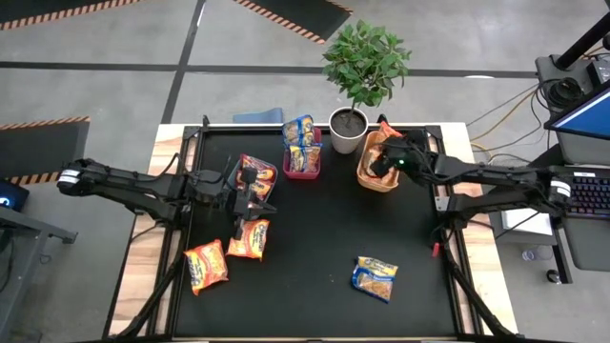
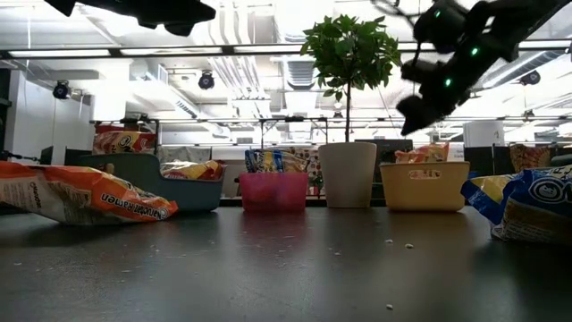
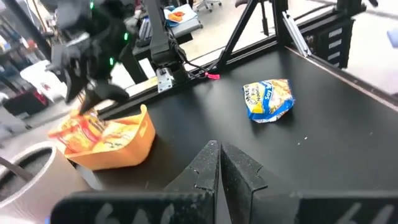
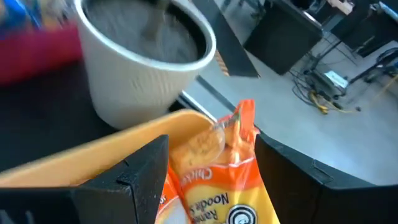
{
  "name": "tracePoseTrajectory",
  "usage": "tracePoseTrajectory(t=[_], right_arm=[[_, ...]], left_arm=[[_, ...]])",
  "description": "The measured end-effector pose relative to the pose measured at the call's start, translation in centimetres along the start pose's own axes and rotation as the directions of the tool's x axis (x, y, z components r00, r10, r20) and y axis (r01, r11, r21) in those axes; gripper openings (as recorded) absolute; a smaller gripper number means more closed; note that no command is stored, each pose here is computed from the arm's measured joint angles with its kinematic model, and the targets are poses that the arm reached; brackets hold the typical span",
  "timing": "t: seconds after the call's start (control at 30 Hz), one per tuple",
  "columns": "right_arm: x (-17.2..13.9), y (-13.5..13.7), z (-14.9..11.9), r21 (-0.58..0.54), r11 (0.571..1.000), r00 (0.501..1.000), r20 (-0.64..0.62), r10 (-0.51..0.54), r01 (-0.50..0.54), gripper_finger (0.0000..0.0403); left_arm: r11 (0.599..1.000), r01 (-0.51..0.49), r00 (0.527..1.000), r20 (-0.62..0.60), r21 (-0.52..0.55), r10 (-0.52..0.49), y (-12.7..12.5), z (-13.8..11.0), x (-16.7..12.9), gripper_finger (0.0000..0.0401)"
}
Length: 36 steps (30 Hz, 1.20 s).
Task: Sort Maruchan noodles
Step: Put the right orange noodle pack into the yellow bin
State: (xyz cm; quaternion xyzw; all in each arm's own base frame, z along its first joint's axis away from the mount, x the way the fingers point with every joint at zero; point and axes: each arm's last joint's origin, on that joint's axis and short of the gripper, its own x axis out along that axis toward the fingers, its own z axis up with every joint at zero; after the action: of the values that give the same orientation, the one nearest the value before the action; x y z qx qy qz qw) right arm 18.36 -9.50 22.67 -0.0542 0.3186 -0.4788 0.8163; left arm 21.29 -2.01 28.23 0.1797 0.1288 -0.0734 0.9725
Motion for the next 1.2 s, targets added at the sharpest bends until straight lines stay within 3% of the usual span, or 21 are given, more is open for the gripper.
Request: tracePoseTrajectory(t=[0.1, 0.2, 0.43, 0.73, 0.97, 1.2], right_arm=[[-1.5, -0.1, 0.5, 0.062, 0.997, 0.997, 0.066, 0.046, -0.050, 0.0228], [-3.0, 0.1, 0.9, 0.112, 0.976, 0.976, 0.137, 0.169, -0.185, 0.0227], [-5.6, 2.1, 1.6, 0.184, 0.831, 0.842, 0.254, 0.476, -0.525, 0.0212], [-7.8, 5.5, 1.1, 0.120, 0.725, 0.728, 0.248, 0.639, -0.678, 0.0182], [-8.7, 6.7, 0.9, 0.079, 0.694, 0.689, 0.246, 0.682, -0.716, 0.0165], [-8.9, 7.4, 0.9, 0.061, 0.682, 0.671, 0.260, 0.694, -0.729, 0.0152]], left_arm=[[0.998, 0.002, 1.000, -0.006, -0.061, -0.002, 0.0, -0.1, 0.0, 0.0000], [0.993, 0.003, 1.000, -0.011, -0.120, -0.004, -0.1, -0.1, 0.1, 0.0000], [0.963, 0.006, 0.998, -0.061, -0.268, -0.023, -0.3, -0.8, 0.9, 0.0000], [0.888, -0.032, 0.950, -0.291, -0.458, -0.116, -1.1, -2.6, 2.1, 0.0000], [0.874, -0.036, 0.808, -0.529, -0.485, -0.260, -2.3, -1.4, 2.5, 0.0000], [0.878, 0.027, 0.601, -0.694, -0.478, -0.396, -5.1, -1.0, 3.4, 0.0000]])
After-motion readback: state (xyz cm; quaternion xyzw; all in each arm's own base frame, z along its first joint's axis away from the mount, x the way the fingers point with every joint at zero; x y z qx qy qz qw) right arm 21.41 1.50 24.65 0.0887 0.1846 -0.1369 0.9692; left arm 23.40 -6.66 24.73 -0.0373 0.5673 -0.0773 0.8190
